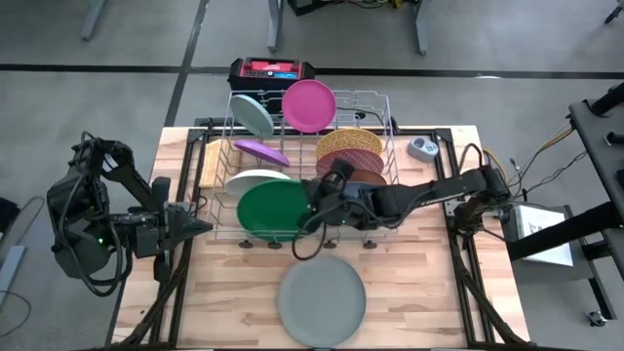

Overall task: Sort dishes
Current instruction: Put the green plate into the dishwasher rack

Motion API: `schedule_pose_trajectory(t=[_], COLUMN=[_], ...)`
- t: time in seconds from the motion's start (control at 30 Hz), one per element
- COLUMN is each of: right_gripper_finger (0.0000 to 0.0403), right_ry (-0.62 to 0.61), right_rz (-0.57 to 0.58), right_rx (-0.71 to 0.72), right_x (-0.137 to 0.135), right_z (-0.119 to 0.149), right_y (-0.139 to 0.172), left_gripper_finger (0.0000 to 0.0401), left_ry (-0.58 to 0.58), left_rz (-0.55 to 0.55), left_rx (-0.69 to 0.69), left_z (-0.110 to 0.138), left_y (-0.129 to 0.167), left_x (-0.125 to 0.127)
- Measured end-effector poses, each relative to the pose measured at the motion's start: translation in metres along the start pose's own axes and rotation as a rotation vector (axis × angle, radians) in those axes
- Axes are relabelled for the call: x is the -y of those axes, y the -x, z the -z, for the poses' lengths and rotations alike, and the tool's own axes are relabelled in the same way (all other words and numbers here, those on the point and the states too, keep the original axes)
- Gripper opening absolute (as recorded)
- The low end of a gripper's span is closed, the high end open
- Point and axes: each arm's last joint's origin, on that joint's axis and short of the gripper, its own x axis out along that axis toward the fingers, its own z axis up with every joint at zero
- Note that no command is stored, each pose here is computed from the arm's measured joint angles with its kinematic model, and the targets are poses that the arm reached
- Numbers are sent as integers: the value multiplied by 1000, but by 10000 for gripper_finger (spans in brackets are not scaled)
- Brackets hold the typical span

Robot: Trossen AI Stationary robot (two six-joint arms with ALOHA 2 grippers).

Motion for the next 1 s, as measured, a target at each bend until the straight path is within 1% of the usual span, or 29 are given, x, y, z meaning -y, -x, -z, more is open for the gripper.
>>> schedule_pose_trajectory(t=[0.07, 0.17, 0.33, 0.4, 0.47, 0.57, 0.8, 0.93, 1.0], right_gripper_finger=[0, 0, 0, 0, 0, 0, 0, 0, 0], right_ry=[-19, -7, -41, -36, -35, -33, -62, -44, -48], right_rz=[16, 33, -1, 9, -12, -27, -116, -117, -114], right_rx=[-57, -126, -195, -214, -227, -228, -146, -130, -119], right_x=[4, 1, -5, -8, -12, -15, -21, -20, -15], right_z=[2, 13, 25, 31, 34, 37, 27, 24, 16], right_y=[1, -4, -8, -12, -15, -18, -28, -29, -24], left_gripper_finger=[0, 0, 0, 0, 0, 0, 0, 0, 0], left_ry=[-5, -5, -11, -15, -20, -34, -66, -73, -73], left_rz=[0, 0, 6, 13, 13, 13, 13, 13, 13], left_rx=[-2, -2, -6, -8, -11, -18, -35, -39, -39], left_z=[0, 0, 1, 2, 2, 4, 8, 7, 7], left_y=[0, 0, 0, 0, -1, -3, -7, -9, -9], left_x=[0, 0, 1, 1, 3, 6, 14, 17, 17])
